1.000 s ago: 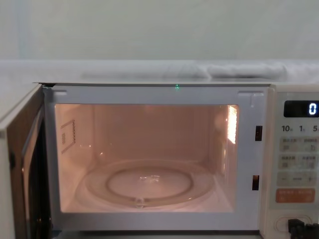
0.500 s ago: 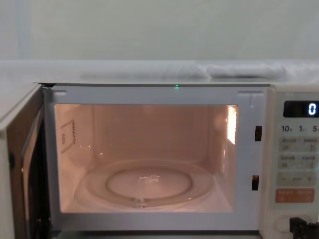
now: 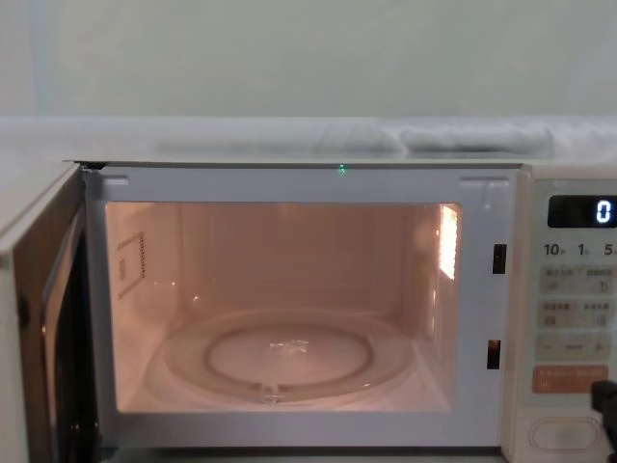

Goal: Press the button to open the microwave door with one hand; close the microwave door with the other hand.

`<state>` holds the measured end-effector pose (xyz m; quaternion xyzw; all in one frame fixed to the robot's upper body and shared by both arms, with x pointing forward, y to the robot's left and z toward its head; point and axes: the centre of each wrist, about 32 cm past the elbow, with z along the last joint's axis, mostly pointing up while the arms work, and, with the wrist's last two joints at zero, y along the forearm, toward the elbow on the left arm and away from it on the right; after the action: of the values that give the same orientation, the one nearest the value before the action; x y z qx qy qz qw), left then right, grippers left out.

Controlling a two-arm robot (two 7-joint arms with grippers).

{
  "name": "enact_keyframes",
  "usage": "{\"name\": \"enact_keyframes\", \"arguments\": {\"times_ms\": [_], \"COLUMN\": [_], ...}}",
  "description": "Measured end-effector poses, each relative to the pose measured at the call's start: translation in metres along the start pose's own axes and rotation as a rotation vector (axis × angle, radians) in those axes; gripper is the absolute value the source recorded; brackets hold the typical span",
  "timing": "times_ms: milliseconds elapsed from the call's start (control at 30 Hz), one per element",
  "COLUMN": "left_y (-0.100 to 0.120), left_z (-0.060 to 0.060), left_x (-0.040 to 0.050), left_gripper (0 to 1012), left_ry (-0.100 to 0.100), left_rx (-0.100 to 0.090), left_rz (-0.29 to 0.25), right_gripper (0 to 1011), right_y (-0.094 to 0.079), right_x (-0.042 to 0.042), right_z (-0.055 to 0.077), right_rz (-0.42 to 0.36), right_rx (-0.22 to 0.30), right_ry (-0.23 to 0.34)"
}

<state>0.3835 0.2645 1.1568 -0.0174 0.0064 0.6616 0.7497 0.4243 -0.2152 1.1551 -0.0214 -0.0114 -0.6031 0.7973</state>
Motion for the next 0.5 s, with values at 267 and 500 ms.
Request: {"name": "enact_keyframes", "arguments": {"times_ms": [267, 500], "left_y": [0.0, 0.0], "left_z": [0.0, 0.0], "left_x": [0.0, 0.0], "left_gripper": [1001, 1001], "left_ry": [0.0, 0.0], "left_rx": [0.0, 0.0], "left_rz": [0.0, 0.0], "right_gripper": [0, 0], "right_y": [-0.017, -0.029], "right_x": [0.0191, 0.038], "right_z": [0.01, 0.014], "right_rz": [-0.022, -0.024], "right_rx": [0.012, 0.024], "right_ry": [-0.018, -0.031]}}
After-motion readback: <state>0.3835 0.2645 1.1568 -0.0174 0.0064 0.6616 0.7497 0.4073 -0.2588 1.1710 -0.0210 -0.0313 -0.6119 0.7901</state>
